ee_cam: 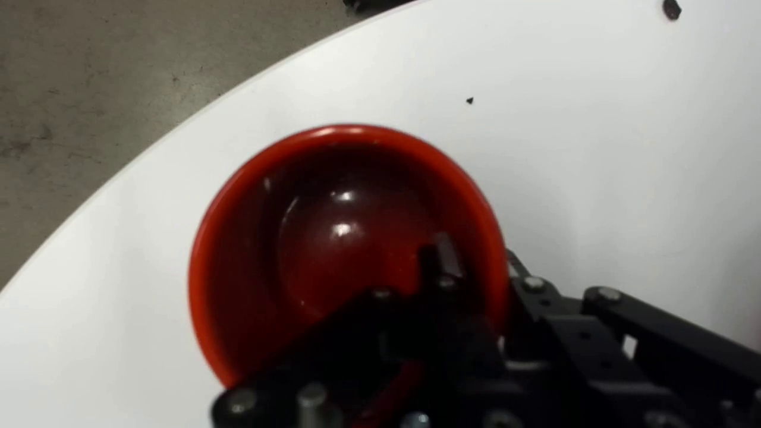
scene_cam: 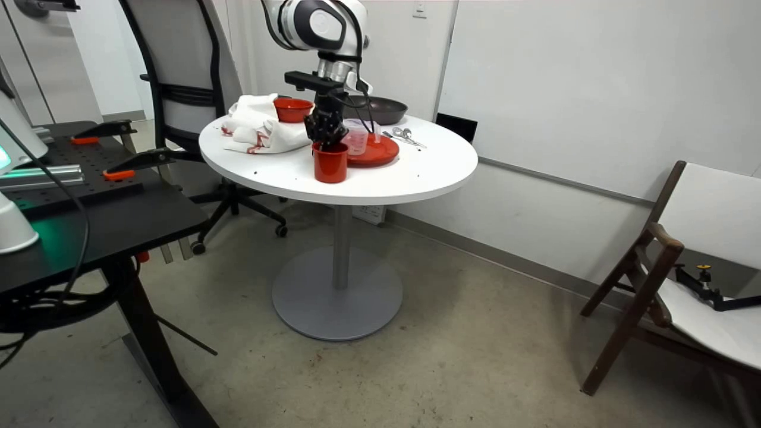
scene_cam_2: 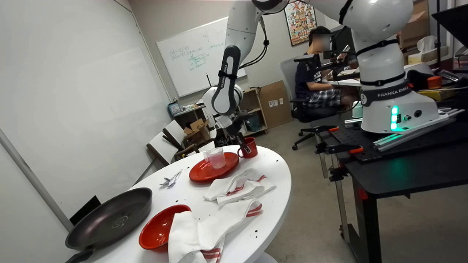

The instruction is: Pick up the red mug then set it down again

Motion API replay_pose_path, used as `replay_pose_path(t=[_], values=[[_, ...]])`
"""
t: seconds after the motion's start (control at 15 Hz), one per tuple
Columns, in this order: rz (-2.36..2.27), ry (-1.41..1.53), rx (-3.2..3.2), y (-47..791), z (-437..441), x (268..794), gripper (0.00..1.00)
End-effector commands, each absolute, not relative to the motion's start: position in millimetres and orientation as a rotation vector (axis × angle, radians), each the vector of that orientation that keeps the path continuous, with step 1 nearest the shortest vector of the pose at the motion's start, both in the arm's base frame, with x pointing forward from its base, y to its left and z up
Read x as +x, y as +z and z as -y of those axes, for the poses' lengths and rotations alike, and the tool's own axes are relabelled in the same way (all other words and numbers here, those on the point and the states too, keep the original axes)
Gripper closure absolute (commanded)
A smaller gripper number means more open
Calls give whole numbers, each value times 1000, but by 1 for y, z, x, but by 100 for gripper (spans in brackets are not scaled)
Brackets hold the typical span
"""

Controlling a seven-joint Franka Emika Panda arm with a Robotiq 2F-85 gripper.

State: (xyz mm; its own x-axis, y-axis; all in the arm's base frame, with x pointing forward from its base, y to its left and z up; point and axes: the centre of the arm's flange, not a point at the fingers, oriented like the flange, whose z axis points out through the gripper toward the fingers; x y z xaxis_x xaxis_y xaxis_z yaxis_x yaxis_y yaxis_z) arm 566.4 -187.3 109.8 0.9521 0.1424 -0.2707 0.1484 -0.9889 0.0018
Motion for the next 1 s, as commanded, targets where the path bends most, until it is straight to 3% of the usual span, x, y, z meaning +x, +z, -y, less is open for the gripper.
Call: replay_pose_path(t=[0.0, 0.47, 0.93], values=[[-191, -430, 3104, 109, 189, 573, 100], [-140, -376, 3139, 140, 196, 576, 98], [-29, -190, 3189, 237, 212, 574, 98]])
